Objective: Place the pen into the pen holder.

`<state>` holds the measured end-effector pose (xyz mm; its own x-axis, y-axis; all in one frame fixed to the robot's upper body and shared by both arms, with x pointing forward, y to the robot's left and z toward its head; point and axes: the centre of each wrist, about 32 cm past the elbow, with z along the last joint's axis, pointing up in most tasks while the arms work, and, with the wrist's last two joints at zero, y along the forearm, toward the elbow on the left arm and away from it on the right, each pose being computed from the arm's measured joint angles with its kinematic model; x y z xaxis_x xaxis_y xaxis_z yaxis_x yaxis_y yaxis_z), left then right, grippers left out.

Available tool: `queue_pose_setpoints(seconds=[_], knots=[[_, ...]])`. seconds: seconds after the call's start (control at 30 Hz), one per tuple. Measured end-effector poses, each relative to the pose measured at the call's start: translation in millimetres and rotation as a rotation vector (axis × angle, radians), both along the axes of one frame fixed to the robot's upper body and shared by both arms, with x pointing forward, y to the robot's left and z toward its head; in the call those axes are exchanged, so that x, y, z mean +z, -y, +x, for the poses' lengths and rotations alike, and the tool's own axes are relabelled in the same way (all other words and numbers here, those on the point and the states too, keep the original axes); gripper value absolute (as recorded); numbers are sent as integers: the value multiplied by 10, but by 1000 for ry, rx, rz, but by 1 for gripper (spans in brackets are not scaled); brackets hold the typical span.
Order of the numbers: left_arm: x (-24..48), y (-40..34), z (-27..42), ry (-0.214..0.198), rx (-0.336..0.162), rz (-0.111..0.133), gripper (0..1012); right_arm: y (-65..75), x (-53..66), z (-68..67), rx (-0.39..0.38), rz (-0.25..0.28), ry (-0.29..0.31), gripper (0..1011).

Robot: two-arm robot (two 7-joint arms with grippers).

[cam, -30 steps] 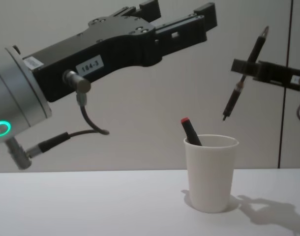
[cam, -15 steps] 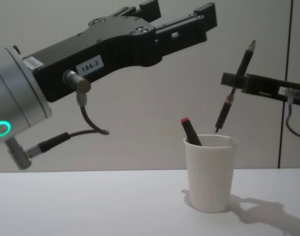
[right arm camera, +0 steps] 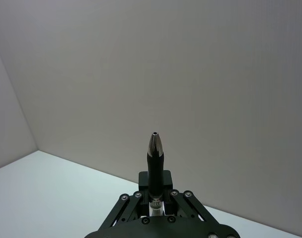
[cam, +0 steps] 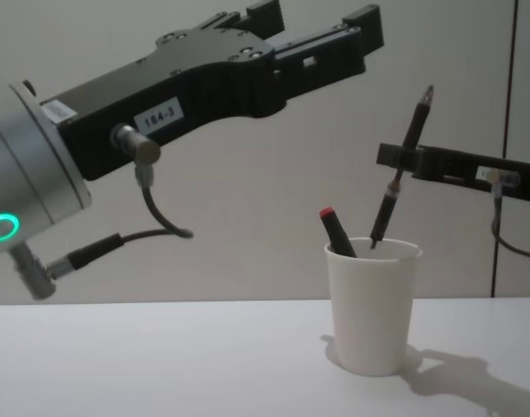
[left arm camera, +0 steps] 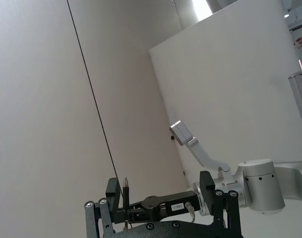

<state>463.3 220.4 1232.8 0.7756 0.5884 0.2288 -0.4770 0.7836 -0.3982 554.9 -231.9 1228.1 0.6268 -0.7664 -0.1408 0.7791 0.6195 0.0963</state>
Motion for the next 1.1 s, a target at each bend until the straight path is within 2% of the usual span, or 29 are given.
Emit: queue_pose_setpoints(seconds=[1.0, 1.07, 1.1], knots=[[0, 0, 0, 0, 0, 0, 1001, -82, 31, -52, -12, -21, -27, 146], [0, 0, 0, 0, 0, 0, 1001, -84, 31, -53, -12, -21, -27, 166], [0, 0, 0, 0, 0, 0, 1001, -85, 32, -54, -12, -21, -28, 222]])
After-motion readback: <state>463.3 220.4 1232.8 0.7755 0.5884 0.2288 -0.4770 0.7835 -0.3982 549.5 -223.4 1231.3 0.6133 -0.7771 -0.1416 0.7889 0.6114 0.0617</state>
